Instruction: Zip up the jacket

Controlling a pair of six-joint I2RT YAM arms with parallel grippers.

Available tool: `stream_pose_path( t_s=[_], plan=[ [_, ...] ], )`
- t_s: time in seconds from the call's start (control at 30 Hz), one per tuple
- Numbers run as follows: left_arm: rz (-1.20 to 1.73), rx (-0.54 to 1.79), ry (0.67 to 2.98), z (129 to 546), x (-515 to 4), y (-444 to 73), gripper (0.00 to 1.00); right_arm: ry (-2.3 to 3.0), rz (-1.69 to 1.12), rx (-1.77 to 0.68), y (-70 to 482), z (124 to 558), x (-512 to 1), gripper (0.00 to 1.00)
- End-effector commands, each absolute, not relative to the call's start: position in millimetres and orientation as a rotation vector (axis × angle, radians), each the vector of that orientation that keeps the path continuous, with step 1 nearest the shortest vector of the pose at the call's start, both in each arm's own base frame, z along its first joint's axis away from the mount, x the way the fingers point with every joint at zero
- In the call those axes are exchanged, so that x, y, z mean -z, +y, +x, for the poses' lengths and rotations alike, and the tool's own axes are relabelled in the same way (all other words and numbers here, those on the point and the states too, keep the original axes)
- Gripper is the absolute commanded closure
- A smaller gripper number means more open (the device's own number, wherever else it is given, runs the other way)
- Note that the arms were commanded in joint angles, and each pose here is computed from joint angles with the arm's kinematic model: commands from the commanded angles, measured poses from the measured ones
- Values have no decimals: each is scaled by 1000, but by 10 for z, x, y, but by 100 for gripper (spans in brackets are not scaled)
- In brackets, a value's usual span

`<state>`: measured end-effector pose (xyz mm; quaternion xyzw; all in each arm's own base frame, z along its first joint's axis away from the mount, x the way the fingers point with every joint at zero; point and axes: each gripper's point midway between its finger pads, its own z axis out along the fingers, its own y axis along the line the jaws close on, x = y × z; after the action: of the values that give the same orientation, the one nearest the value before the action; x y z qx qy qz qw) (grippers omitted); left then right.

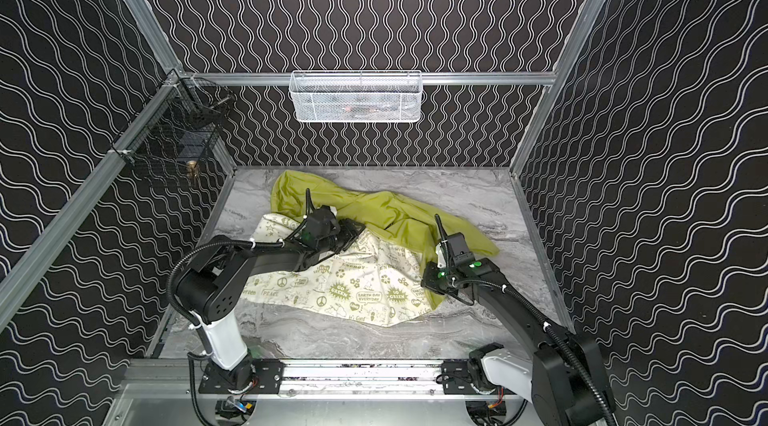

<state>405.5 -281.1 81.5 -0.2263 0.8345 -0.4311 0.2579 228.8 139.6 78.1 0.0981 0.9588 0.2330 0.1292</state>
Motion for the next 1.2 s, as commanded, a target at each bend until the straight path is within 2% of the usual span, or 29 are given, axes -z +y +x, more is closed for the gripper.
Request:
stream_pose_path(
  t_s=[0.0,0.27,0.4,0.87,1.17],
  plan=[
    [-647,1178,2209,4157,-864,-2772,50,2781,275,-680,1403,2299,-781,100],
    [-677,1129,2186,4302,-908,-2636,52,2786,269,-676,1393,2275,-757,100],
    [-655,1122,2213,4379,-894,-2691,57,2783,268,-678,1393,2271,-762,100],
    [-550,1074,2239,4611,-1126,-2780,99,2762,253,-674,1386,2292,-860,100],
    [-371,1110,2239,5045,-1501,-3100,100,2701,191,-706,1424,2350,-1245,100]
  ],
)
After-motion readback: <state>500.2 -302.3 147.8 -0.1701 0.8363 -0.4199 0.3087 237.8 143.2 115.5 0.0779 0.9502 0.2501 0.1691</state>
